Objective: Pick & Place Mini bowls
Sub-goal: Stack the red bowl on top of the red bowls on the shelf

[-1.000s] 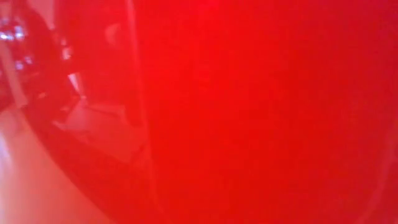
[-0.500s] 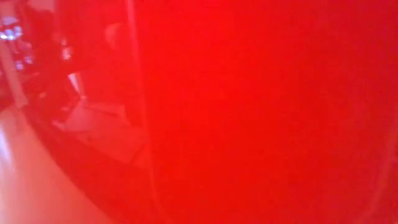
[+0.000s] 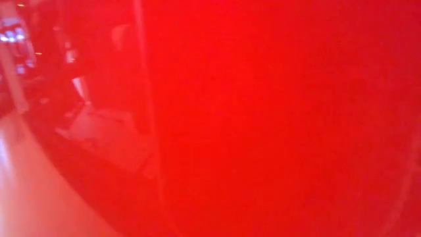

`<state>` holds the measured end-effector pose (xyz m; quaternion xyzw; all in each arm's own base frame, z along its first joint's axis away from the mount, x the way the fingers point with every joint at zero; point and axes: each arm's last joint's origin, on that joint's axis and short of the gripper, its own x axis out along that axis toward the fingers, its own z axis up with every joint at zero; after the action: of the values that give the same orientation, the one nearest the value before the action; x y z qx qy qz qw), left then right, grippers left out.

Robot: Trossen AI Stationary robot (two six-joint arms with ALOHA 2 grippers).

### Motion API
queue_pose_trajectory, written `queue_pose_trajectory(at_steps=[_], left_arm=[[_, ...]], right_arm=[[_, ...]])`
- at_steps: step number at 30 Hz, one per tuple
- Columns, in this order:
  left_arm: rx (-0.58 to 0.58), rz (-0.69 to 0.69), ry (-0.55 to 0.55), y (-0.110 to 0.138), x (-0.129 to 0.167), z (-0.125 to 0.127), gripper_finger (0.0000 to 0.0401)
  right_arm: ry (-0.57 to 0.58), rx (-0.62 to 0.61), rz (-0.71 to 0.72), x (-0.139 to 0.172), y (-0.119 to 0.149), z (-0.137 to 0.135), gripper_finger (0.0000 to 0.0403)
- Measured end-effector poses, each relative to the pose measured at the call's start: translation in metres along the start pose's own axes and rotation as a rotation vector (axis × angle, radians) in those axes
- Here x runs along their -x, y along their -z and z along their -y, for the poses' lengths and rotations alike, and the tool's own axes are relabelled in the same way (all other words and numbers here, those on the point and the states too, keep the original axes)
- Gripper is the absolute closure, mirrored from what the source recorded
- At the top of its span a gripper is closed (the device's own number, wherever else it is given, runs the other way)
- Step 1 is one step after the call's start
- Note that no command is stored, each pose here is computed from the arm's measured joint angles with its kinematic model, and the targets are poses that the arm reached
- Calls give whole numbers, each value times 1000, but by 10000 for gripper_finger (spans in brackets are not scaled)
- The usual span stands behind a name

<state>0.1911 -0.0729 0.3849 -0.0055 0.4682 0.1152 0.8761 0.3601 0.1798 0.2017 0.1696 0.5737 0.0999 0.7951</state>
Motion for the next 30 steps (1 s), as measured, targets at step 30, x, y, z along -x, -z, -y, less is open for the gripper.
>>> queue_pose_trajectory(at_steps=[30], left_arm=[[-82,-24,53,1,1,1,401]], right_arm=[[-29,-136,14,-56,-5,7,271]])
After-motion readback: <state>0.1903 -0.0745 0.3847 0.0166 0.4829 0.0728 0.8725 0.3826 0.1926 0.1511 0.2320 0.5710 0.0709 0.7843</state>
